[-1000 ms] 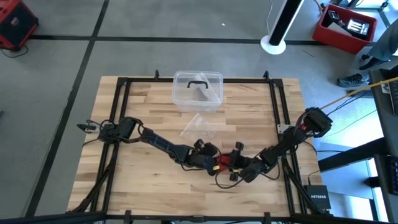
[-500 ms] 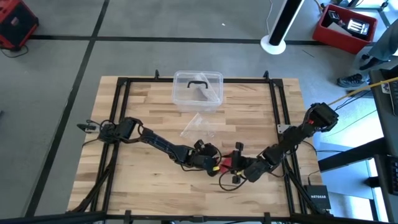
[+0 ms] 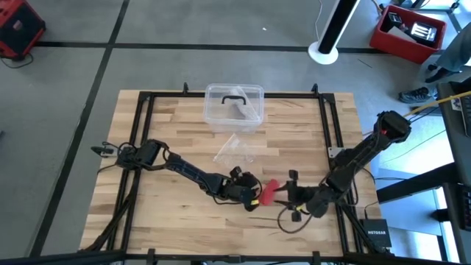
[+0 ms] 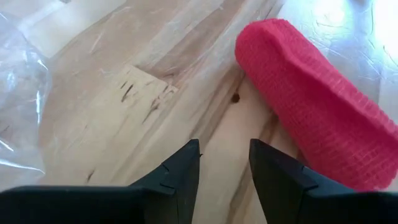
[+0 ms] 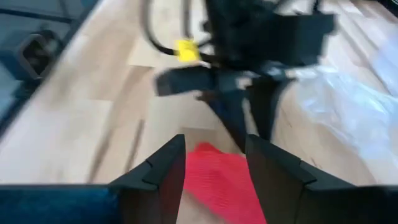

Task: Roll bandage
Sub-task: Roll the red bandage

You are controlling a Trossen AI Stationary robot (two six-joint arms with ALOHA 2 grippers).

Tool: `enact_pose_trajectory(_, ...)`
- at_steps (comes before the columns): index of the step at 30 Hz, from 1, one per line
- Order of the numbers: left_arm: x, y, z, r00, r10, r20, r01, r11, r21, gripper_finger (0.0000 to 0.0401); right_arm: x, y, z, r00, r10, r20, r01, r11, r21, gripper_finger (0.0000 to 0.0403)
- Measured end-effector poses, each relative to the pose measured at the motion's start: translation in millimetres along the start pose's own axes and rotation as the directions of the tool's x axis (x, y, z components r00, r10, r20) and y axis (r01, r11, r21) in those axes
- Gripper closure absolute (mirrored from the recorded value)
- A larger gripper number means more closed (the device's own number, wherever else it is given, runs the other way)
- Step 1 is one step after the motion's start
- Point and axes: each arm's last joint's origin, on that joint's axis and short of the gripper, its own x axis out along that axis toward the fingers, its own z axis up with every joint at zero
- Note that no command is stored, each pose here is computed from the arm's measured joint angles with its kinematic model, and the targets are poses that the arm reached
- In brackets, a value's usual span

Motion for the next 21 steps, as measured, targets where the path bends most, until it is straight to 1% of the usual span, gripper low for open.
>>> enact_pose_trajectory(5,-5,1,0,1.000,0.014,-0.022,-0.013,0.997,0.078,0.0270,16,-7,-23,0.995,-0.072,-0.071,0.074,0.997,0.028,0.0230)
enact_pose_trajectory(7,-16,-2,10,1.000,-0.007,0.001,0.007,0.997,0.072,0.0270,22,-9,-33,0.990,-0.096,-0.102,0.102,0.994,0.050,0.0230)
enact_pose_trajectory(9,-27,-8,22,0.998,-0.038,0.054,0.035,0.997,0.062,0.0270,25,-11,-43,0.984,-0.117,-0.134,0.126,0.990,0.067,0.0230)
enact_pose_trajectory(11,-33,-14,26,0.994,-0.057,0.096,0.052,0.997,0.055,0.0270,26,-14,-48,0.981,-0.146,-0.130,0.159,0.982,0.099,0.0230)
enact_pose_trajectory(13,-33,-18,23,0.990,-0.071,0.118,0.063,0.996,0.069,0.0270,27,-13,-45,0.982,-0.170,-0.085,0.181,0.972,0.151,0.0230)
enact_pose_trajectory(16,-28,-22,20,0.984,-0.093,0.150,0.083,0.994,0.067,0.0270,28,-13,-44,0.978,-0.203,-0.056,0.209,0.964,0.165,0.0230)
enact_pose_trajectory(19,-16,-21,11,0.986,-0.079,0.147,0.074,0.997,0.036,0.0270,34,-15,-49,0.970,-0.232,-0.072,0.242,0.955,0.172,0.0230)
enact_pose_trajectory(21,-4,-20,-2,0.989,-0.071,0.128,0.068,0.997,0.022,0.0270,39,-16,-52,0.965,-0.248,-0.084,0.260,0.949,0.181,0.0230)
